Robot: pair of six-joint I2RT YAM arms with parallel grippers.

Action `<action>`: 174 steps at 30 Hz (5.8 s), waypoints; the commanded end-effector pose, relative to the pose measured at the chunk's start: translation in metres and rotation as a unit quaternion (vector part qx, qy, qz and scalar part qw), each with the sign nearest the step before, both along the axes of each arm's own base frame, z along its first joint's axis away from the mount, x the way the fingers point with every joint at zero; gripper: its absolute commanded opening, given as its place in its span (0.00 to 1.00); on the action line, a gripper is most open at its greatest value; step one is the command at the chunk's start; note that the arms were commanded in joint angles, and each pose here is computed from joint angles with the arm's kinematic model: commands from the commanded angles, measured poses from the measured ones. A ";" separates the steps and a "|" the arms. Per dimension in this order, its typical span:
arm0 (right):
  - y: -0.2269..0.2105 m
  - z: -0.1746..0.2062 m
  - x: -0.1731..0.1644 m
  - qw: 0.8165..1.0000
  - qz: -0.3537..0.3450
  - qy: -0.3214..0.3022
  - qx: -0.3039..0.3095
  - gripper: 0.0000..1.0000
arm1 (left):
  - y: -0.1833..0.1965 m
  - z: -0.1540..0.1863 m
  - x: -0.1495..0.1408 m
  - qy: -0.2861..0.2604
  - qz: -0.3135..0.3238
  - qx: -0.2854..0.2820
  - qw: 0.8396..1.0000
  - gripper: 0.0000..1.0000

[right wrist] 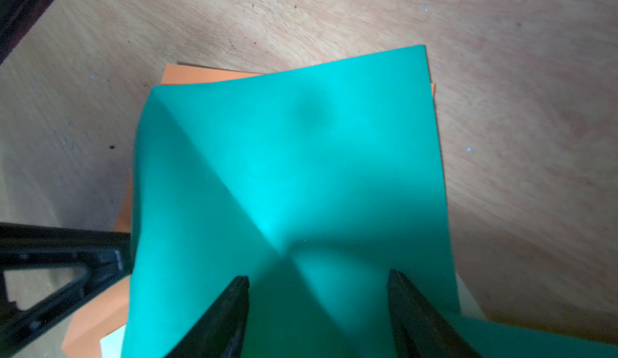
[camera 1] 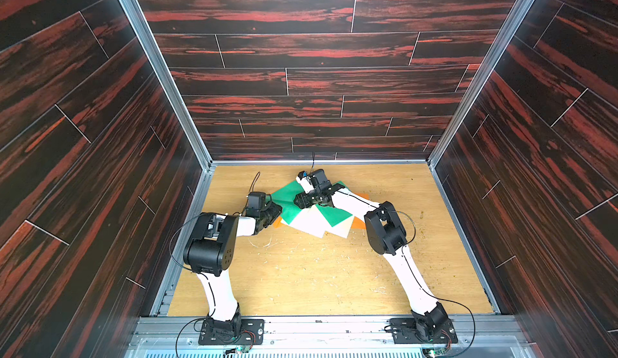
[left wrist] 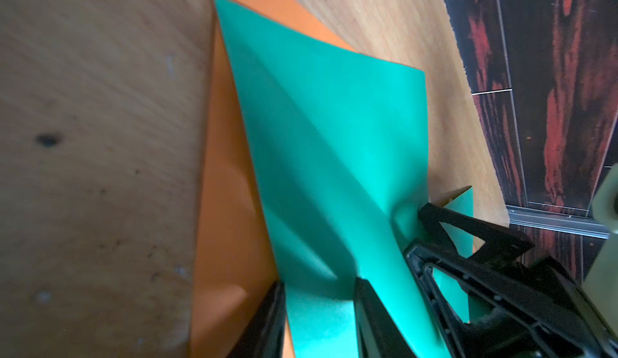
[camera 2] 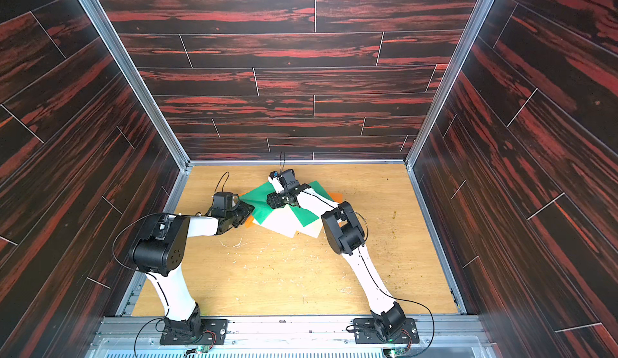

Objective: Sort the scattered colored papers by color
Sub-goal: Pick up the colored paper from the center of the board, then place the colored paper at the center of the board, then pick up the colored paper from the center of the board.

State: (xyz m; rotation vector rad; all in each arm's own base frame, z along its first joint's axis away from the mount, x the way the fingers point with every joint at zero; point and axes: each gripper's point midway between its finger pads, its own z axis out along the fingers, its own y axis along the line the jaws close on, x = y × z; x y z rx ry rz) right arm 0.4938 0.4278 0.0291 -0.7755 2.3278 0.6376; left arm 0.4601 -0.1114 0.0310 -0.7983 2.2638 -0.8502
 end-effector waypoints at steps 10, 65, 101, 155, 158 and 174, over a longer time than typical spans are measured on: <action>-0.013 -0.061 -0.025 0.996 0.012 0.069 -0.048 0.69 | -0.002 0.008 0.025 -0.065 0.020 -0.022 0.997 0.44; -0.051 0.175 -0.042 0.984 -0.048 -0.145 0.087 0.78 | -0.010 0.127 0.015 -0.097 -0.104 0.078 0.987 0.00; -0.083 0.139 -0.085 0.988 -0.069 -0.100 0.092 0.79 | 0.116 0.067 -0.236 0.286 -0.047 0.339 0.895 0.00; -0.093 0.108 -0.075 0.993 -0.085 -0.081 0.018 0.78 | 0.050 0.087 -0.094 0.087 -0.031 0.183 0.979 0.58; -0.096 0.104 -0.069 0.992 -0.098 -0.078 0.003 0.77 | 0.030 0.092 -0.065 0.042 -0.035 0.127 0.990 0.58; -0.177 0.032 -0.006 0.971 -0.236 0.030 -0.021 0.68 | -0.077 0.081 0.041 -0.006 -0.133 -0.062 0.989 0.58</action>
